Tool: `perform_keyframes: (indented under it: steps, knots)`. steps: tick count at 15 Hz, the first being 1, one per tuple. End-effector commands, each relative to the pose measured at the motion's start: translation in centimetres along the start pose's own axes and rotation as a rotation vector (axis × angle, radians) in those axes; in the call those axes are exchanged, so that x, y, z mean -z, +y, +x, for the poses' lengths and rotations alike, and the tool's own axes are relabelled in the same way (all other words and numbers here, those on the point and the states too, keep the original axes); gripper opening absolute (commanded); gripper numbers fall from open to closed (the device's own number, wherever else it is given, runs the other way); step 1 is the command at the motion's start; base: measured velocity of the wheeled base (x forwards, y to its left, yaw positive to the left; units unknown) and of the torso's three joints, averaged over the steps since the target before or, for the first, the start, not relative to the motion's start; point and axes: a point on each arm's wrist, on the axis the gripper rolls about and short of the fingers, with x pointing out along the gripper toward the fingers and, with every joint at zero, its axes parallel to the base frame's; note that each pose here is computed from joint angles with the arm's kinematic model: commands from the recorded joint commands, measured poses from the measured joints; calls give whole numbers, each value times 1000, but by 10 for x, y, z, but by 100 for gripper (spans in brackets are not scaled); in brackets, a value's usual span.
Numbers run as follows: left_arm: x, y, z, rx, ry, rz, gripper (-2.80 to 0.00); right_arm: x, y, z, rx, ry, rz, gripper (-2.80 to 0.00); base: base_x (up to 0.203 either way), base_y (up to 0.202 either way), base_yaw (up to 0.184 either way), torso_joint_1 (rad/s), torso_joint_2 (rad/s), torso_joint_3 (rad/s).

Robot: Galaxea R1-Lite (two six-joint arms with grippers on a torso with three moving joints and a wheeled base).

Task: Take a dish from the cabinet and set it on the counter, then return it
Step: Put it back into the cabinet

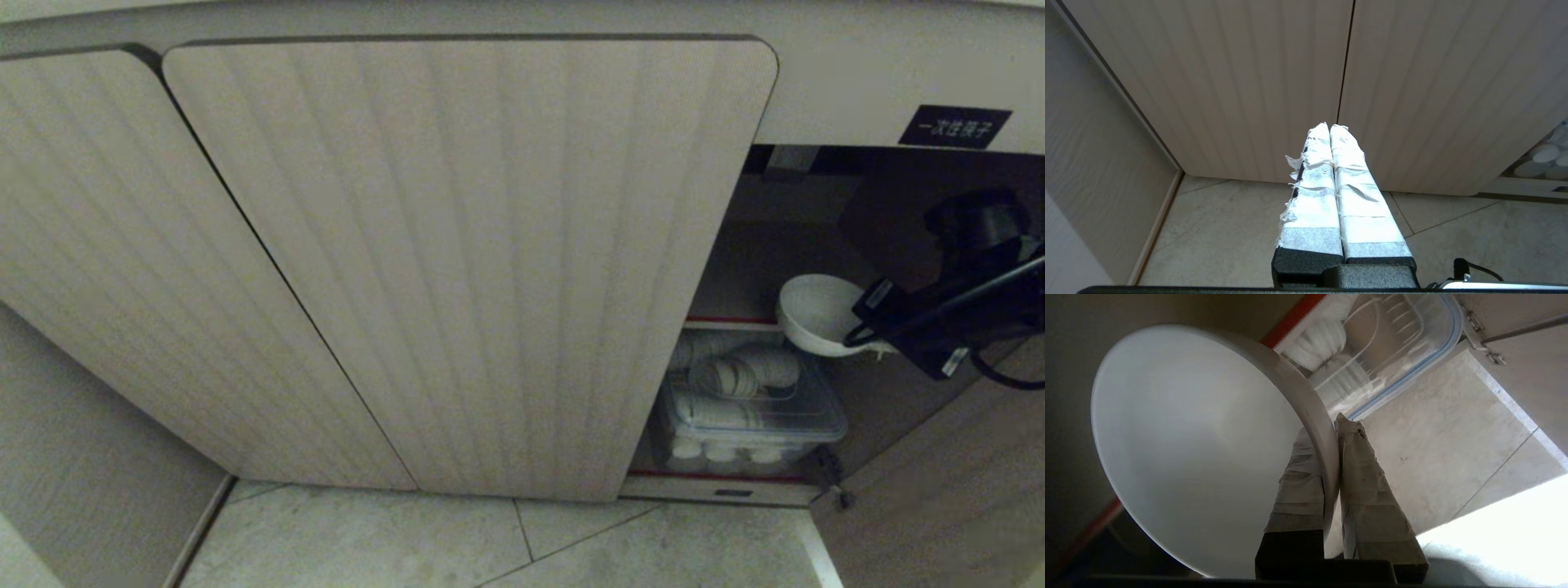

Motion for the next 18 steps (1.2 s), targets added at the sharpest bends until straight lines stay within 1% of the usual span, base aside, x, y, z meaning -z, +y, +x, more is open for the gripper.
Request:
perform_keyframes:
  steps: [1,3,7,10,15,18]
  knots:
    - [0,0,0,-1,-2,-1,-280,-3,3,5,0,-4,19,-280,0,0,0,0,0,0]
    - [0,0,0,-1,0,-1,-280,-7,6,6,-10,-16,41,-280,0,0,0,0,0,0]
    - [0,0,0,-1,-2,-1,-280,-9,10,5,-22,-25,47,-280,0,0,0,0,0,0]
    - [0,0,0,-1,-1,-1,-280,-11,13,6,-31,-30,93,-280,0,0,0,0,0,0]
    - [0,0,0,-1,0,-1,-280,-13,19,10,-42,-35,98,-280,0,0,0,0,0,0]
    - [0,0,0,-1,-2,-1,-280,-14,20,11,-27,-55,100,-280,0,0,0,0,0,0]
